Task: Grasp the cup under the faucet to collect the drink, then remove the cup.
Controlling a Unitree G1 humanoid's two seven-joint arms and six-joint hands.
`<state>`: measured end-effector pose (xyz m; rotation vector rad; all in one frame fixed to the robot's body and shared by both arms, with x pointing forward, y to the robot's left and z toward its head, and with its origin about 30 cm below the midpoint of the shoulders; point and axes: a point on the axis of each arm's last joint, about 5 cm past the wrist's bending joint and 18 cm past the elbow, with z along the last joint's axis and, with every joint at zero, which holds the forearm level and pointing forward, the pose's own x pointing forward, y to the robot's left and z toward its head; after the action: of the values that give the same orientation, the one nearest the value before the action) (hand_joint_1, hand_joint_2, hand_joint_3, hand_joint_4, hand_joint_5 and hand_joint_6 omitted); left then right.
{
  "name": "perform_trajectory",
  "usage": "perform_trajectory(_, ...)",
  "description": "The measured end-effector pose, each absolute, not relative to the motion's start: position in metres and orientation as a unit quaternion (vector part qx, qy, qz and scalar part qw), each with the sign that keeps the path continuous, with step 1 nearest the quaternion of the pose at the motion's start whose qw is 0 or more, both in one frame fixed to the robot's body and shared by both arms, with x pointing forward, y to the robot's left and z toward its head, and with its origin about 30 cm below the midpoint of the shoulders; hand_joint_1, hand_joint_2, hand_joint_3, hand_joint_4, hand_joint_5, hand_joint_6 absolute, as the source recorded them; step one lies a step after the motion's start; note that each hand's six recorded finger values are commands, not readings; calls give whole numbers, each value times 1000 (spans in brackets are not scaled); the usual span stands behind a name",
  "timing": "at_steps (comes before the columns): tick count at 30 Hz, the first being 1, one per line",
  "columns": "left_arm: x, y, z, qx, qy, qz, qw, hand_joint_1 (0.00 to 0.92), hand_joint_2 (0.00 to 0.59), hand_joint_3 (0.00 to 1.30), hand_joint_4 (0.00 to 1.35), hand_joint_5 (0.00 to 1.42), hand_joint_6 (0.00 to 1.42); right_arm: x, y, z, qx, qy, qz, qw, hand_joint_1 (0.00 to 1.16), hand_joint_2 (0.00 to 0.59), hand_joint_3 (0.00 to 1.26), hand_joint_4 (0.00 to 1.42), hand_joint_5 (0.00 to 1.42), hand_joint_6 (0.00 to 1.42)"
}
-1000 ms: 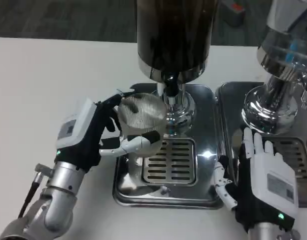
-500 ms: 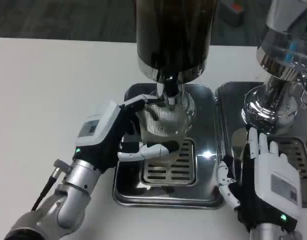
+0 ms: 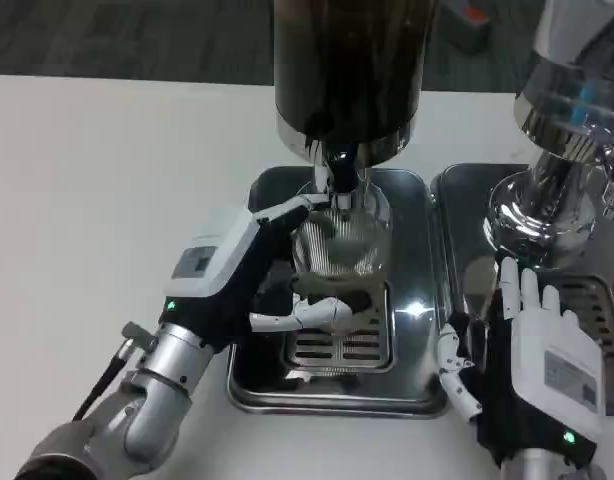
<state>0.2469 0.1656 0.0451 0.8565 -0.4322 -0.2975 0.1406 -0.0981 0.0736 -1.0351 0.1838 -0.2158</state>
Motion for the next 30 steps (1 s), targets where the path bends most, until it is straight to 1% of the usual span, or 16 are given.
perform_trajectory(4, 247, 166, 45, 410, -208, -139, 877, 222, 72, 246, 351, 622, 591, 140, -98, 73, -493, 89, -103, 860, 150, 508, 0, 0, 0, 17)
perform_trajectory(9, 246, 171, 47, 403, -214, -130, 881, 134, 44, 227, 333, 600, 518, 140, -98, 73, -492, 89, -103, 860, 147, 506, 0, 0, 0, 13)
perform_trajectory(13, 245, 177, 48, 375, -216, -103, 896, 88, 31, 227, 333, 592, 486, 140, -98, 73, -492, 88, -102, 860, 159, 470, 0, 0, 0, 3)
perform_trajectory(14, 244, 179, 48, 370, -215, -98, 898, 82, 29, 227, 333, 592, 468, 140, -98, 73, -492, 88, -102, 860, 169, 451, 0, 0, 0, 1)
perform_trajectory(15, 243, 180, 48, 364, -214, -92, 902, 80, 29, 225, 333, 591, 463, 140, -98, 73, -492, 88, -102, 860, 172, 446, 0, 0, 0, 0)
perform_trajectory(17, 239, 185, 47, 357, -214, -87, 905, 67, 26, 219, 324, 576, 441, 140, -99, 73, -488, 84, -98, 863, 200, 408, 0, 0, 0, 0)
perform_trajectory(18, 237, 186, 46, 354, -214, -85, 906, 64, 25, 218, 323, 562, 423, 140, -99, 73, -484, 83, -96, 866, 226, 397, 0, 0, 0, 0)
perform_trajectory(20, 235, 190, 47, 340, -214, -73, 913, 50, 25, 214, 300, 522, 385, 140, -99, 73, -473, 79, -93, 873, 235, 393, 0, 0, 0, 0)
perform_trajectory(21, 233, 195, 48, 332, -215, -63, 916, 48, 24, 214, 279, 497, 357, 139, -100, 73, -464, 77, -90, 878, 246, 378, 0, 0, 0, 0)
perform_trajectory(24, 232, 211, 56, 321, -222, -42, 920, 38, 16, 171, 204, 406, 287, 139, -104, 72, -450, 77, -89, 885, 253, 374, 0, 0, 0, 0)
perform_trajectory(26, 231, 219, 62, 319, -232, -42, 918, 23, 15, 145, 157, 351, 216, 139, -105, 72, -447, 74, -90, 887, 255, 374, 0, 0, 0, 0)
perform_trajectory(28, 231, 226, 70, 311, -247, -44, 917, 1, 2, 96, 109, 302, 108, 139, -106, 72, -445, 71, -89, 888, 274, 335, 0, 0, 0, 0)
perform_trajectory(30, 232, 232, 78, 305, -258, -47, 916, 0, 0, 72, 75, 276, 77, 139, -107, 72, -443, 69, -87, 889, 288, 315, 0, 0, 0, 0)
